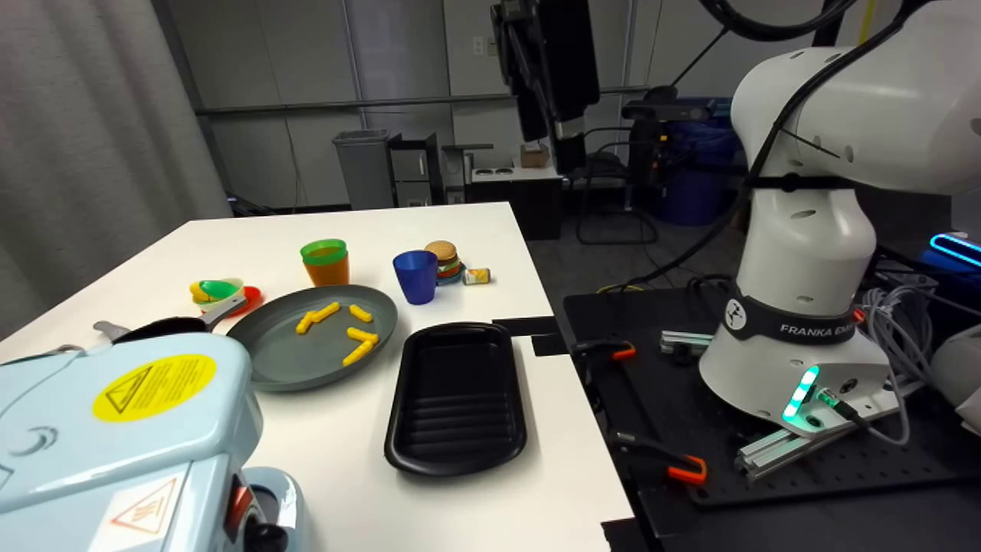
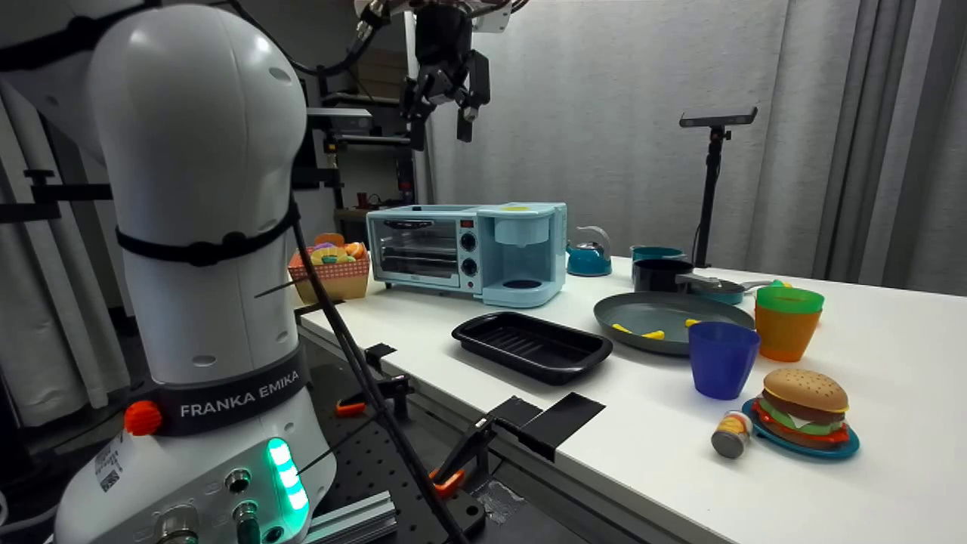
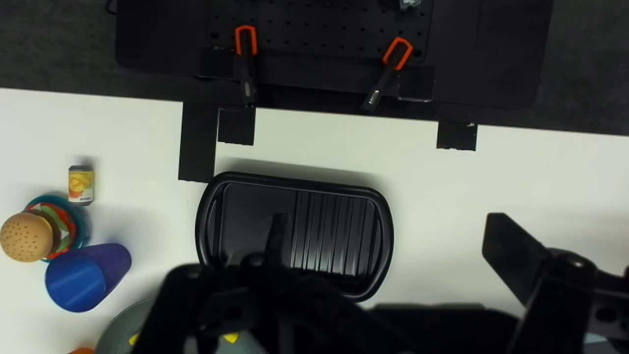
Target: Press the button on the top of the coffeemaker to open the chamber
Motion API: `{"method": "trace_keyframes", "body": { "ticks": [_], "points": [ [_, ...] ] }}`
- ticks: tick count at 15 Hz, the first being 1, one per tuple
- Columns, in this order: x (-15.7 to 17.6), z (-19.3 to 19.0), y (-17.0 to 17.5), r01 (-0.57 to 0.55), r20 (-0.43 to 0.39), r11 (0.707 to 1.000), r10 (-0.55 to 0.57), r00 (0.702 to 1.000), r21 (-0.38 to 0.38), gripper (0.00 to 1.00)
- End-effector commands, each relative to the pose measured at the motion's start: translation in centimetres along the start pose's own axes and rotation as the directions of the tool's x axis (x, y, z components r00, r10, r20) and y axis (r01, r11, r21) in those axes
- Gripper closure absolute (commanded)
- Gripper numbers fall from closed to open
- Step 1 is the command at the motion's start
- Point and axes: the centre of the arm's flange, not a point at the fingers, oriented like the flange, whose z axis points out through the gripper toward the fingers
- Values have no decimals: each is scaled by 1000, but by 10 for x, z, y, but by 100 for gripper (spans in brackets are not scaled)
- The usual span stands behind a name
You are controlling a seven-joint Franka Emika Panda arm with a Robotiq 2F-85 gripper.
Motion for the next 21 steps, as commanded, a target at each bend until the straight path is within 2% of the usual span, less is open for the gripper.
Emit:
{"method": "trace_keyframes", "body": {
  "ticks": [1,8,9,10,11,13,19,21],
  "points": [
    [0,0,0,0,0,1000,0,1000,0,0],
    [3,2,2,-15,-3,1000,15,1000,0,0],
    [4,2,3,-15,-2,1000,15,1000,0,7],
    [4,3,3,-17,-1,1000,17,1000,-1,24],
    [5,3,3,-18,-1,1000,18,1000,-2,35],
    [5,4,4,-18,0,1000,18,1000,-7,51],
    [14,5,5,-3,-25,1000,2,1000,-31,95],
    [19,4,5,-1,-48,999,-1,999,-46,100]
  ]
}}
